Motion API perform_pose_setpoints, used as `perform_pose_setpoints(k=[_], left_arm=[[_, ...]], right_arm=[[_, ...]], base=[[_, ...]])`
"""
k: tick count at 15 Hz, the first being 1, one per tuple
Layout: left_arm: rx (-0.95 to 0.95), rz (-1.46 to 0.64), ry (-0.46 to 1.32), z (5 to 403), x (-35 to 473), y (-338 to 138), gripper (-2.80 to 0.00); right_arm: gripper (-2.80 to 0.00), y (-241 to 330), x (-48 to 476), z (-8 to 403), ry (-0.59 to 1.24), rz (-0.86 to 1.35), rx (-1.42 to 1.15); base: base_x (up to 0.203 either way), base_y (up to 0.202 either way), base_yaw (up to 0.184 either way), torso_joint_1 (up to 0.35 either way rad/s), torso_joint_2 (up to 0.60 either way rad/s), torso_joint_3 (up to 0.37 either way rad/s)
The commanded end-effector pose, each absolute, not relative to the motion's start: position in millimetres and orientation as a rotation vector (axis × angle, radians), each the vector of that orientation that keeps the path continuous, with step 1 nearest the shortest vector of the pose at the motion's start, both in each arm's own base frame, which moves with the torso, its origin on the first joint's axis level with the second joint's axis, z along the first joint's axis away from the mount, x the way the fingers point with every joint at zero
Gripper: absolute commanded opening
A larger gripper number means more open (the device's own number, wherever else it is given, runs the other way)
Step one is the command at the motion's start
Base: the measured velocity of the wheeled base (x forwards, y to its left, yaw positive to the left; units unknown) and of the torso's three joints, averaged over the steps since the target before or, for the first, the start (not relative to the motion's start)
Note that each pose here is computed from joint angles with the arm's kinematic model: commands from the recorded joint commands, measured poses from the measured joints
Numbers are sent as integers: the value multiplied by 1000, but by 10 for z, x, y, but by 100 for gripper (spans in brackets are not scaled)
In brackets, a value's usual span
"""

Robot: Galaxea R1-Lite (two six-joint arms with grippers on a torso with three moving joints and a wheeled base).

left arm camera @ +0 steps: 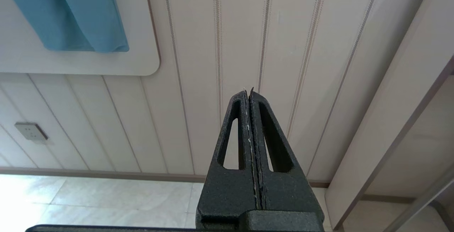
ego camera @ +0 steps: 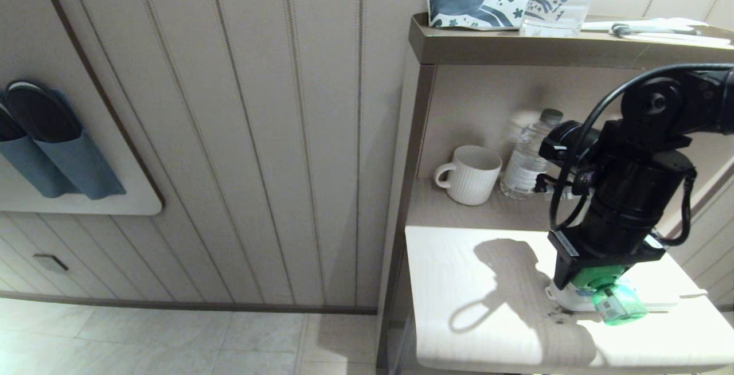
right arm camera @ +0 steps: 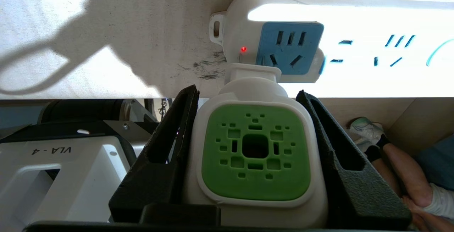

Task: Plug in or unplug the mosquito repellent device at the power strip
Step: Insert the plug into the socket

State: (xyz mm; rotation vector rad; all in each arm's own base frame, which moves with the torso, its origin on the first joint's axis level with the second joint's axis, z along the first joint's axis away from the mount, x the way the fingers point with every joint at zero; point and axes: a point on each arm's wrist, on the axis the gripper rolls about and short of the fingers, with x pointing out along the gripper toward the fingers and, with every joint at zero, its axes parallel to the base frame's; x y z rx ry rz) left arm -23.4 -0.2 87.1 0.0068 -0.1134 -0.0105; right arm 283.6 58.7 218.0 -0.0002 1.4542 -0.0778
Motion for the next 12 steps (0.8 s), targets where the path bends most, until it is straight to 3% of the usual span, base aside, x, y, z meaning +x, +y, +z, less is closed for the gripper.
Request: perform_pose_setpoints(k=[1, 12], left_arm=[[7, -10, -115, 872, -235, -2, -280], [7, -10, -115, 872, -235, -2, -280]], right_arm=[[-280, 590, 2824, 2186, 1458, -77, -1], [-280, 542, 2810, 2229, 1455, -71, 26]], base=[[0, 0, 0, 0, 0, 0], [0, 0, 0, 0, 0, 0]])
